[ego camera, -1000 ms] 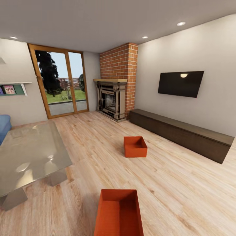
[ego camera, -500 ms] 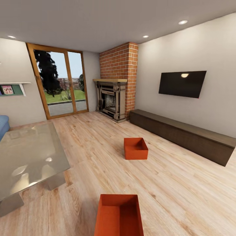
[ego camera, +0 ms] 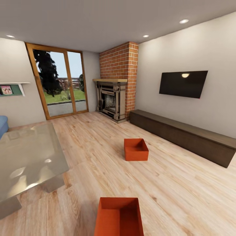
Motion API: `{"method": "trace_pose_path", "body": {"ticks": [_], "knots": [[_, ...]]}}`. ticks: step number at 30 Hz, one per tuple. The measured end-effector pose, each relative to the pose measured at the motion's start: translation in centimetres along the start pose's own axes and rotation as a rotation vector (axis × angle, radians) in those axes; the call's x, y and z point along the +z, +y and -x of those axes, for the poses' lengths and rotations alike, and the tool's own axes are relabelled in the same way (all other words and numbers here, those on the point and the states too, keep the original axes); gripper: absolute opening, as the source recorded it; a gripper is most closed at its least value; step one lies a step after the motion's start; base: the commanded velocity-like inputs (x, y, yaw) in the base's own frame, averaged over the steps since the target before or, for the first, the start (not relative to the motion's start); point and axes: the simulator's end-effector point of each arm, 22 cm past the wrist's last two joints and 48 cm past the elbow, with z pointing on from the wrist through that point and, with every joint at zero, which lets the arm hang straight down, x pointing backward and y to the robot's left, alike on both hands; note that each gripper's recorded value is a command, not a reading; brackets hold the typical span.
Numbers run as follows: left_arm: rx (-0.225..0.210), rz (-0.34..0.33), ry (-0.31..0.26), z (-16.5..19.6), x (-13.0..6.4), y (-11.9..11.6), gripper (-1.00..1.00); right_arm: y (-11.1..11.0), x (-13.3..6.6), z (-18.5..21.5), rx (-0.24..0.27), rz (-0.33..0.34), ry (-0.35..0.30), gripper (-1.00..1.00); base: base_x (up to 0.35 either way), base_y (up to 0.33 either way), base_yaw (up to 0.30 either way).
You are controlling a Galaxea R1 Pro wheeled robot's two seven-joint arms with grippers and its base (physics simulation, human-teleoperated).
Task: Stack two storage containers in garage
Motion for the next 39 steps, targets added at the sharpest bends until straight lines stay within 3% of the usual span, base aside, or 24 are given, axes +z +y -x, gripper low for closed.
{"method": "trace_pose_path", "body": {"ticks": [10,24,39], "knots": [[-0.005,-0.001,0.001,-0.01,0.01,-0.08,1.0,-0.02,0.01,0.0,0.001,0.0,0.0,1.0,0.096,0.0,0.011],[-0.006,-0.002,0.001,-0.01,0.01,-0.11,1.0,-0.02,0.02,0.02,0.002,0.0,-0.001,1.0,0.001,0.0,0.23],[-0.006,-0.001,0.001,0.0,0.01,-0.07,1.0,-0.14,0.01,0.03,0.003,-0.002,-0.001,1.0,0.0,0.0,0.015]]}}
